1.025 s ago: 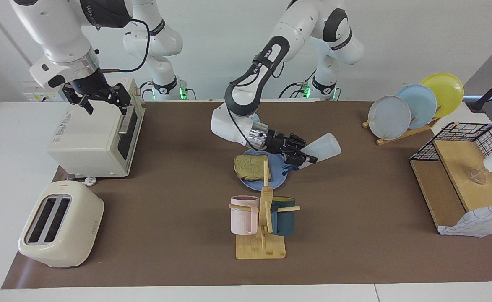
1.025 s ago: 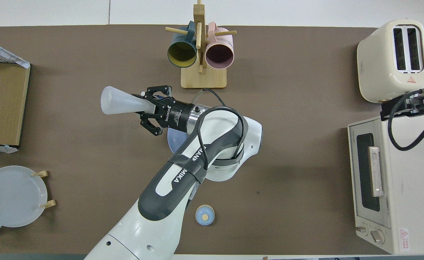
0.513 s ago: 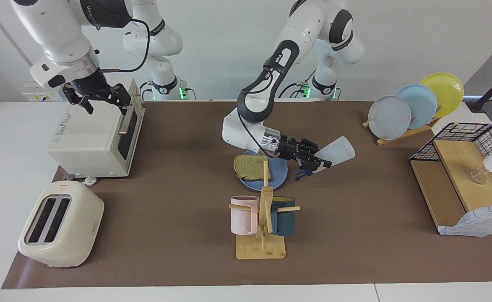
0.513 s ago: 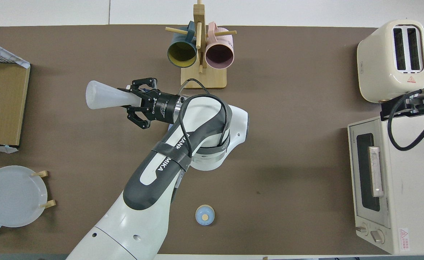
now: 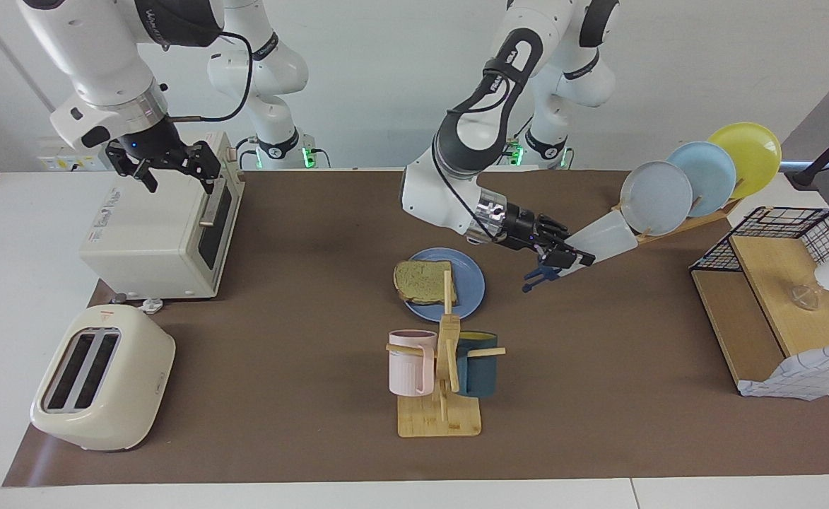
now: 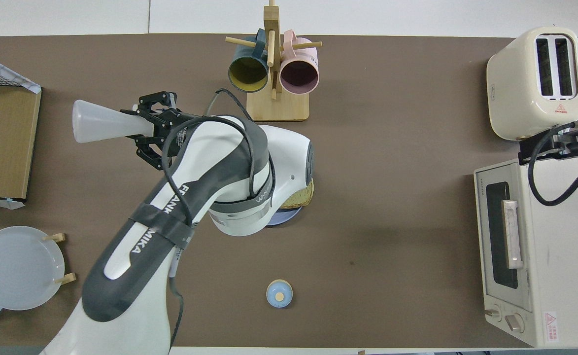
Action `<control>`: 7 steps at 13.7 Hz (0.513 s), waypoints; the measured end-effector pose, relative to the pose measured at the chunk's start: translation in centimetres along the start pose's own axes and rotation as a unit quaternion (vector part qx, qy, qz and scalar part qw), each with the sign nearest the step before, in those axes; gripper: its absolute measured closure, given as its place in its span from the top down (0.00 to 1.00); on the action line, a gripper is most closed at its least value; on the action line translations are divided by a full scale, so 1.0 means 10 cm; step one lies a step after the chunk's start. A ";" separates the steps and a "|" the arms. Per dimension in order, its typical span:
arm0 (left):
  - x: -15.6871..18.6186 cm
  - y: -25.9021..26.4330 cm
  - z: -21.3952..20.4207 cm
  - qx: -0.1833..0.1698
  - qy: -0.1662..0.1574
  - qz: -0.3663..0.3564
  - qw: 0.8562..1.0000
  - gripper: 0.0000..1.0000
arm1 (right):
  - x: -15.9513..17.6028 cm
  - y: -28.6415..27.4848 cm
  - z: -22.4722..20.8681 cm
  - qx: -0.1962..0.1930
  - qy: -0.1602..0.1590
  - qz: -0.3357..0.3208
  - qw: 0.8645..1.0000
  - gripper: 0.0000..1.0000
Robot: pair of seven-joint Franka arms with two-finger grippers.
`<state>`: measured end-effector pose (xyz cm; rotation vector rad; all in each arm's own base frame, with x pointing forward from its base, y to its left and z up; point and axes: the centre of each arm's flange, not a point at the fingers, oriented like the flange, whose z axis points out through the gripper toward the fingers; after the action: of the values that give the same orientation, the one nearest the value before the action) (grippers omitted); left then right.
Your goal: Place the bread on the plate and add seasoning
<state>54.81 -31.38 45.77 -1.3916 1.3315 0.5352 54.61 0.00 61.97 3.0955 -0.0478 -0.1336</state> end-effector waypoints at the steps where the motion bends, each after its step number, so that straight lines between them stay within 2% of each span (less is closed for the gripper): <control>1: -0.27 -0.07 0.00 -0.009 0.024 -0.009 1.000 0.37 | 0.00 -0.01 0.00 0.000 0.000 -0.001 1.000 1.00; 4: -0.98 -0.15 0.04 -0.044 0.090 -0.041 0.994 0.37 | 0.00 -0.02 0.00 0.000 0.000 -0.002 1.000 1.00; 7: -1.45 -0.14 0.05 -0.079 0.157 -0.076 0.981 0.37 | 0.00 -0.02 0.00 0.000 0.000 -0.002 1.000 1.00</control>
<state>52.29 -25.28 58.75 -1.7496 1.4389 0.3321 54.61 0.23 61.97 3.0955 -0.0413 -0.1335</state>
